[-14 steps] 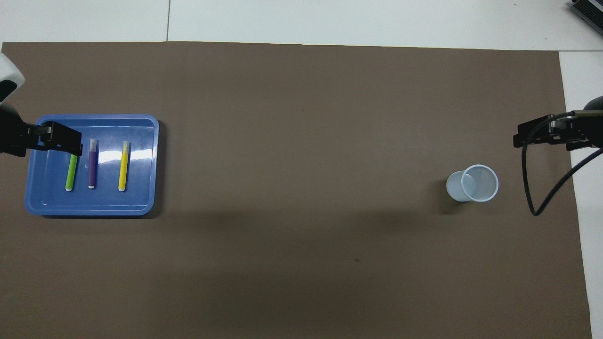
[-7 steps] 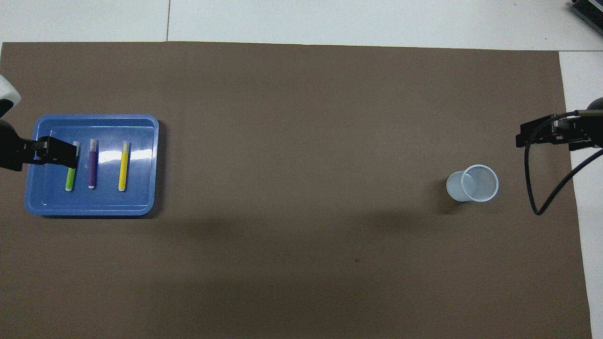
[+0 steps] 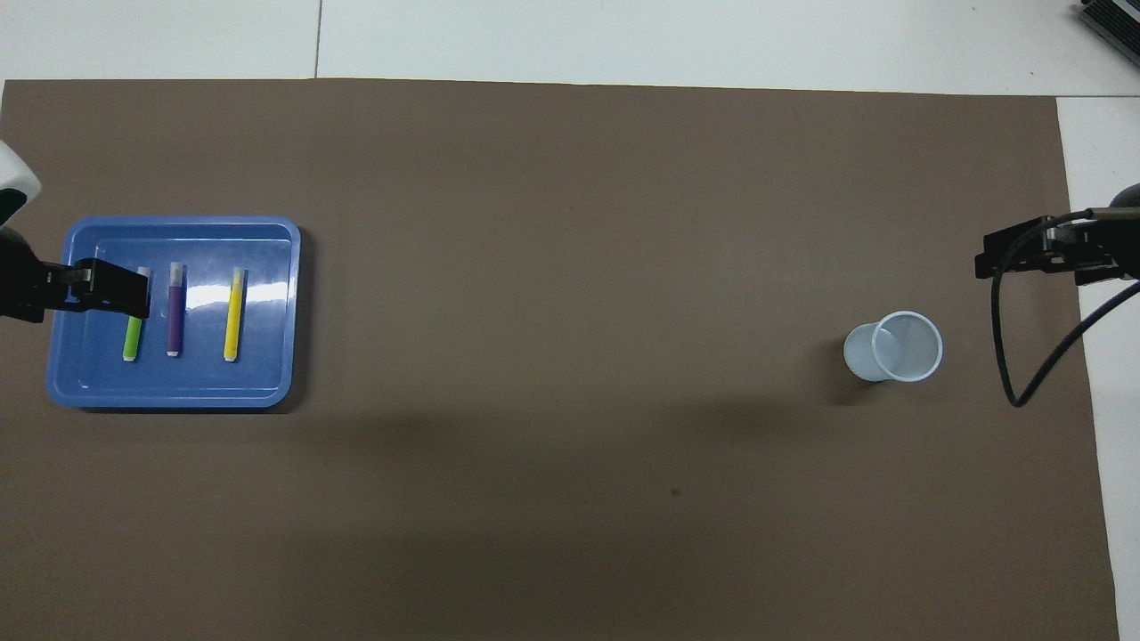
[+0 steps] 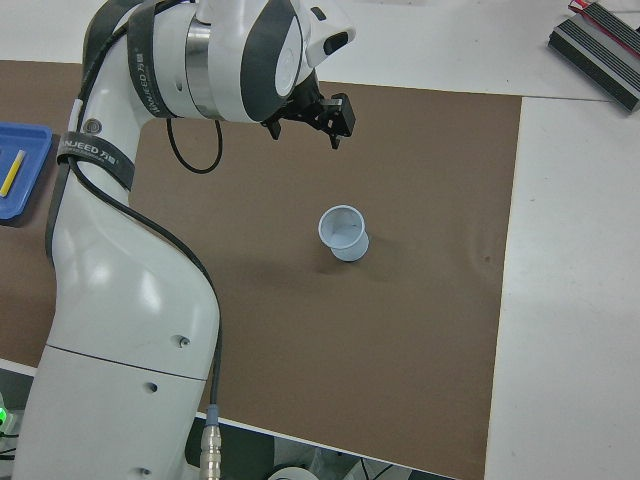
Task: Right arm passes pens to left for tray arrangement
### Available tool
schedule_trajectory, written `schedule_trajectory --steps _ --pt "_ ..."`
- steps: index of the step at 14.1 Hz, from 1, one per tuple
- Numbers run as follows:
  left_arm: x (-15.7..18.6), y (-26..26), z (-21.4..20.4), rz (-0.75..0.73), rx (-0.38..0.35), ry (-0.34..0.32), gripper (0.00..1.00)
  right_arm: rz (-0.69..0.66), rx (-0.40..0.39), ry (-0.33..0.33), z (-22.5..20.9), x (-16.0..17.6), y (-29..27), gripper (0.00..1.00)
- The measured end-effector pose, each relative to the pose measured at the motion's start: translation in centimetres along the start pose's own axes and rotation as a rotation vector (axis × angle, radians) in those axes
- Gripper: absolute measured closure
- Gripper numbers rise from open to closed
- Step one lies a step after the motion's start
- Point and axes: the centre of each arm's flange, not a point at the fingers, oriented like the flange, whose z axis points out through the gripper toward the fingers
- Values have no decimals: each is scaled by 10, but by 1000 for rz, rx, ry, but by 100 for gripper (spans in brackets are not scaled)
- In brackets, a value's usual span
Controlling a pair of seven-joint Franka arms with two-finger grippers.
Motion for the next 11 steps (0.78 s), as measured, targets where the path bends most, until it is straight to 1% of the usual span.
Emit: schedule_trajectory --steps 11 --pt "-1 6 -1 11 1 2 0 0 0 0 0 0 0 0"
